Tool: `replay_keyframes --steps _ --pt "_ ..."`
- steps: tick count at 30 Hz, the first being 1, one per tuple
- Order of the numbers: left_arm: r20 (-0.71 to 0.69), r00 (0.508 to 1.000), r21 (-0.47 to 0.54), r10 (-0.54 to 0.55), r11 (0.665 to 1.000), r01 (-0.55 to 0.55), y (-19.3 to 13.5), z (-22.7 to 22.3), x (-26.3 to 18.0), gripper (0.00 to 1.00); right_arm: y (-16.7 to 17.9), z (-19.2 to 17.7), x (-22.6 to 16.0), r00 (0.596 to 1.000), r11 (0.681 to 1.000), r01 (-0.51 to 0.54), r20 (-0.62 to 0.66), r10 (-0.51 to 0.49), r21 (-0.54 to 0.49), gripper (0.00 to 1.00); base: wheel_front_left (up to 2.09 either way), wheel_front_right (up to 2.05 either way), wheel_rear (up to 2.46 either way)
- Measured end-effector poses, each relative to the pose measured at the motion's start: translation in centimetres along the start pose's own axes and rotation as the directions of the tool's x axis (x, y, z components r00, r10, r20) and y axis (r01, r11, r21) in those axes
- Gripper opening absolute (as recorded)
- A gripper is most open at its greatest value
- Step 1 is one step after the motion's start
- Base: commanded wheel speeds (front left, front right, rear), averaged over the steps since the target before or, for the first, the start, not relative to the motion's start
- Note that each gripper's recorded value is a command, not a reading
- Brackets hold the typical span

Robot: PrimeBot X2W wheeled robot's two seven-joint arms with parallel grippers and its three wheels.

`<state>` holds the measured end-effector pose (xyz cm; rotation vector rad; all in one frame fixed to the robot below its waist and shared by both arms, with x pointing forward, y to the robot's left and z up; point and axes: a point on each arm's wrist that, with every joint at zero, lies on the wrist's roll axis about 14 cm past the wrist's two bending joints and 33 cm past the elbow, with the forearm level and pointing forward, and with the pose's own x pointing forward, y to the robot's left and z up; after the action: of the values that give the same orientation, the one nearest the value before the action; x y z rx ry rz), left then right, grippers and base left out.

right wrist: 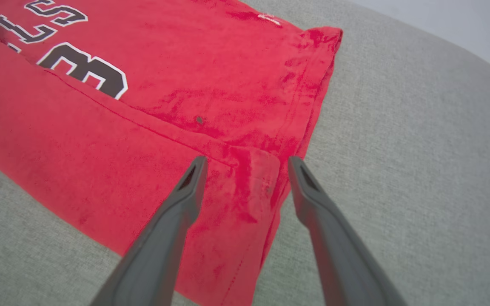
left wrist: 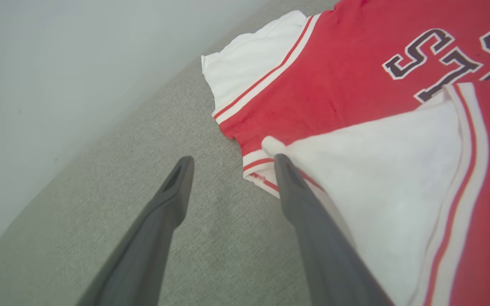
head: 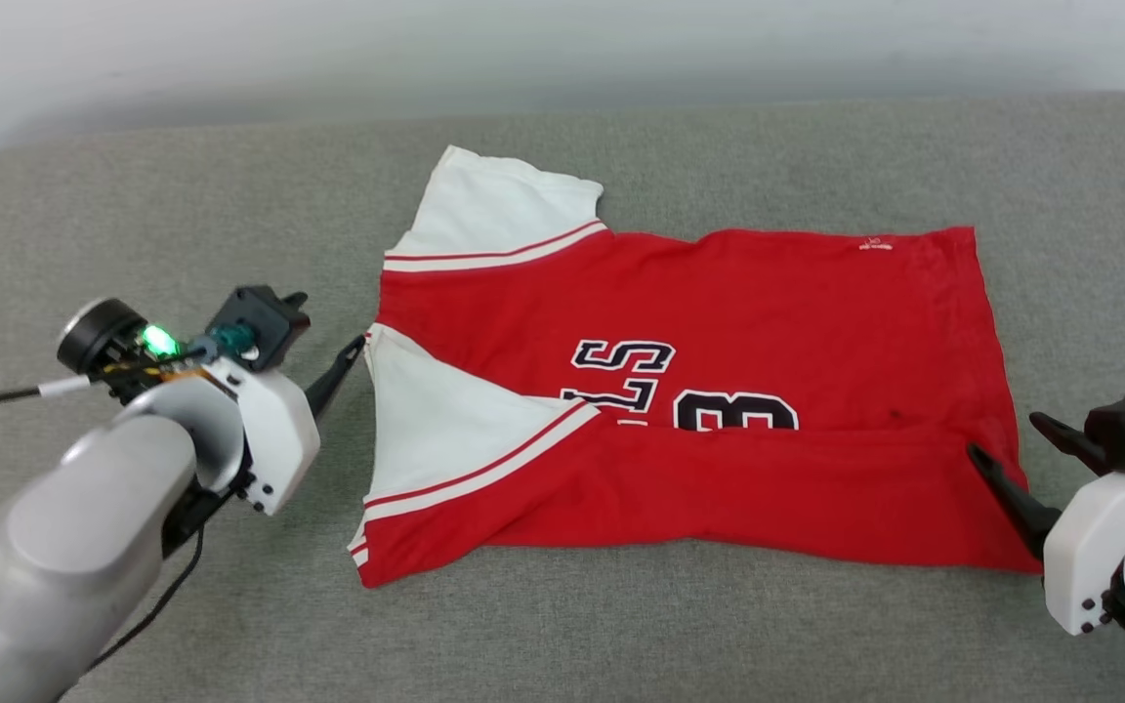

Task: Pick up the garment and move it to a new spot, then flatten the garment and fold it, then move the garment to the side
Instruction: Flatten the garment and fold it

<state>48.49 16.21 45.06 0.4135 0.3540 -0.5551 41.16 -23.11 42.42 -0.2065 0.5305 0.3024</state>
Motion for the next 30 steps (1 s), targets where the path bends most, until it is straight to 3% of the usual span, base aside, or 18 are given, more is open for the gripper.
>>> replay_keyframes --steps 4,10,18,23,30 --pt "-0.018 1.0 0.001 -0.011 1.0 0.011 0.5 2.7 -1.1 1.0 0.0 0.7 -1.1 0.999 1.0 0.01 0.033 -0.01 -0.006 1.0 0.0 0.0 0.0" --pt "-0.228 0.969 -0.087 -0.1 0.993 0.082 -0.9 3.1 -3.2 1.0 0.2 1.6 -1.9 0.998 1.0 0.017 0.058 -0.016 -0.015 1.0 0.0 0.0 0.0" --pt "-0.524 0.796 -0.216 -0.303 0.951 0.221 -5.2 0.7 -5.3 1.0 1.2 1.9 -1.9 0.998 1.0 0.004 0.055 -0.003 -0.01 1.0 0.0 0.0 0.0" --pt "-0.644 0.684 -0.229 -0.342 0.94 0.254 -6.7 -1.5 -5.9 1.0 1.5 1.3 -1.8 0.999 1.0 -0.004 0.034 0.004 -0.004 1.0 0.0 0.0 0.0" --pt "-0.726 0.583 -0.229 -0.366 0.927 0.296 -8.3 -4.6 -5.8 1.0 1.6 0.6 -1.5 1.0 1.0 -0.006 0.009 0.006 0.003 1.0 0.0 0.0 0.0"
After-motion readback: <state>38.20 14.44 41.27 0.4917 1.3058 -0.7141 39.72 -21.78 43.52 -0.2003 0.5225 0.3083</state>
